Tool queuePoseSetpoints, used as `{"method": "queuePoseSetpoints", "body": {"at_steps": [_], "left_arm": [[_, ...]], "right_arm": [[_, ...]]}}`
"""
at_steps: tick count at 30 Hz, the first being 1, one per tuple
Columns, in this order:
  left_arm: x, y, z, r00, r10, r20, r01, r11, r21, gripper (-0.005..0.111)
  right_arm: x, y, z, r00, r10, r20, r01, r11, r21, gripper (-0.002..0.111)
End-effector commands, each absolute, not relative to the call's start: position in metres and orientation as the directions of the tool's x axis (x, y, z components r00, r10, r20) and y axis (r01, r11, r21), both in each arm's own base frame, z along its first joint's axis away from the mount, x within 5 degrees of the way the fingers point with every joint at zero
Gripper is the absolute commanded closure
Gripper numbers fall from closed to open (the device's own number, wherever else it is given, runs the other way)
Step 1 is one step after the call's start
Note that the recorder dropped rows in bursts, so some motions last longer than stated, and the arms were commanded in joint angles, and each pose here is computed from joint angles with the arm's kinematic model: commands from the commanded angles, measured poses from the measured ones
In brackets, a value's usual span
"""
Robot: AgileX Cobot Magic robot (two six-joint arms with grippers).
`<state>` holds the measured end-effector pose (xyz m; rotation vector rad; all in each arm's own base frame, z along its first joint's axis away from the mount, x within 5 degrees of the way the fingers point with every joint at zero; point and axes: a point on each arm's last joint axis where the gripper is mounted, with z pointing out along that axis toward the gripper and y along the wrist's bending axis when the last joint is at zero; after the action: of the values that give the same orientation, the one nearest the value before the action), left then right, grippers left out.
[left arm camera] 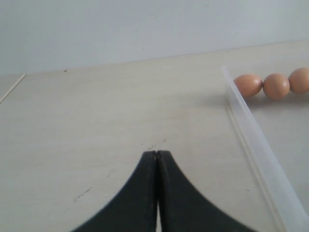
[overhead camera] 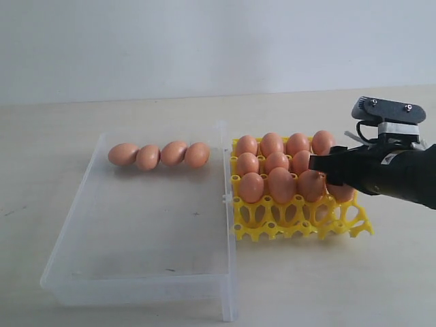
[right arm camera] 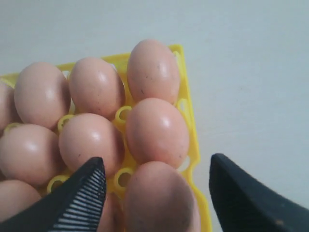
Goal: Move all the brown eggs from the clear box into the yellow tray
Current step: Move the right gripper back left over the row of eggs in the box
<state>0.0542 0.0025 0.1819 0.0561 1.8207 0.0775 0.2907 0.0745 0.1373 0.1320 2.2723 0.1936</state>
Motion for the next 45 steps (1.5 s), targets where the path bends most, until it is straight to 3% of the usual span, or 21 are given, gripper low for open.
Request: {"method": "queuePoseSetpoints", "body": {"at_steps": [1,12,17,27,45], "left_arm": [[0.054,0.002,0.185,-0.226,0.072,-0.971,-0.005,0.997,0.076,0.107],[0.054,0.002,0.185,-0.226,0.072,-0.971,-0.005,0.997,0.076,0.107],[0.054,0.002,0.185,-0.226,0.072,-0.971,-0.005,0.997,0.076,0.107],[0.054,0.002,0.185,-0.226,0.072,-0.971,-0.005,0.997,0.076,0.107],[0.054,0.002,0.185,-0.228,0.072,-0.971,-0.005,0.997,0.076,0.107]], "right_arm": [[0.292,0.074,0.160,-0.580,0.174,-0.796,0.015,0.979,0.203,0.047],[0.287,0.088,0.189,-0.538,0.190,-0.821,-0.042,0.967,0.252,0.051],[0.292,0.119,0.210,-0.609,0.048,-0.792,-0.201,0.956,0.212,0.065],[0.307,0.184,0.258,-0.634,-0.184,-0.751,-0.454,0.875,0.169,0.066],[0.356,0.300,0.222,-0.665,-0.360,-0.654,-0.605,0.773,0.190,0.063]]}}
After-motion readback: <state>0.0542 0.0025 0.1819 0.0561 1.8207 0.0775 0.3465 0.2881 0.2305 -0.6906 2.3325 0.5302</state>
